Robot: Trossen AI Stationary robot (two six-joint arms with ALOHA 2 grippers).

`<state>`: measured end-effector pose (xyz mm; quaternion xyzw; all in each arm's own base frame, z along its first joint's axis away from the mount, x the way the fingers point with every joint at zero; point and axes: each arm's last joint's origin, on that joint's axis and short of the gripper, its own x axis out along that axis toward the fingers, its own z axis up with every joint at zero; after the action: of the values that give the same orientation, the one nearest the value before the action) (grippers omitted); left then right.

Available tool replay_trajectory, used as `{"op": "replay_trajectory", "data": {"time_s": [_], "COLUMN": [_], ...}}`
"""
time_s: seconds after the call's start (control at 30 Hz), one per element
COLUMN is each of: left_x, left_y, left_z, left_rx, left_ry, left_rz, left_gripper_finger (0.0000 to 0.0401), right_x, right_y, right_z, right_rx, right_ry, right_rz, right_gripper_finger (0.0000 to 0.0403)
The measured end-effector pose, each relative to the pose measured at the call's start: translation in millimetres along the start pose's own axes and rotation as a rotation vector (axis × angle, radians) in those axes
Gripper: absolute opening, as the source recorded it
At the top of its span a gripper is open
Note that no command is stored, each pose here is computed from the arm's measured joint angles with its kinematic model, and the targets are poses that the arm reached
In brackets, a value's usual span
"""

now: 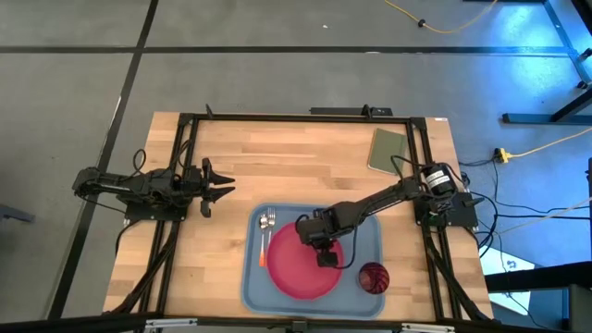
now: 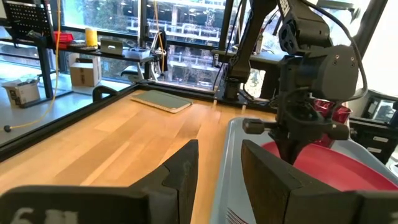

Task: Pick and place plate/cup/fork/spoon on tray
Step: Adjust the pink plate on the blue tray

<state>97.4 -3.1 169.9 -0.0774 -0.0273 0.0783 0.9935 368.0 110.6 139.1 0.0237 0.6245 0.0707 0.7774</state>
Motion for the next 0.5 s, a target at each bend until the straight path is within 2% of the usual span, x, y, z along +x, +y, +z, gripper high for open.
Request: {"op": "replay_trajectory", "data": {"time_s": [0.5], "left_x": [0.0], "left_y": [0.0], "left_z": [0.0], "left_rx": [0.000], "left_ry": [0.000], "left_rz": [0.000], "left_gripper_finger": [0.0115], "right_x": [-4.8], "right_y": [-1.2], "right_z": [-8.6], "right_rx": [0.063], "right_ry": [0.135], "right_rz": [-0.030], "right_gripper_finger": [0.0020]}}
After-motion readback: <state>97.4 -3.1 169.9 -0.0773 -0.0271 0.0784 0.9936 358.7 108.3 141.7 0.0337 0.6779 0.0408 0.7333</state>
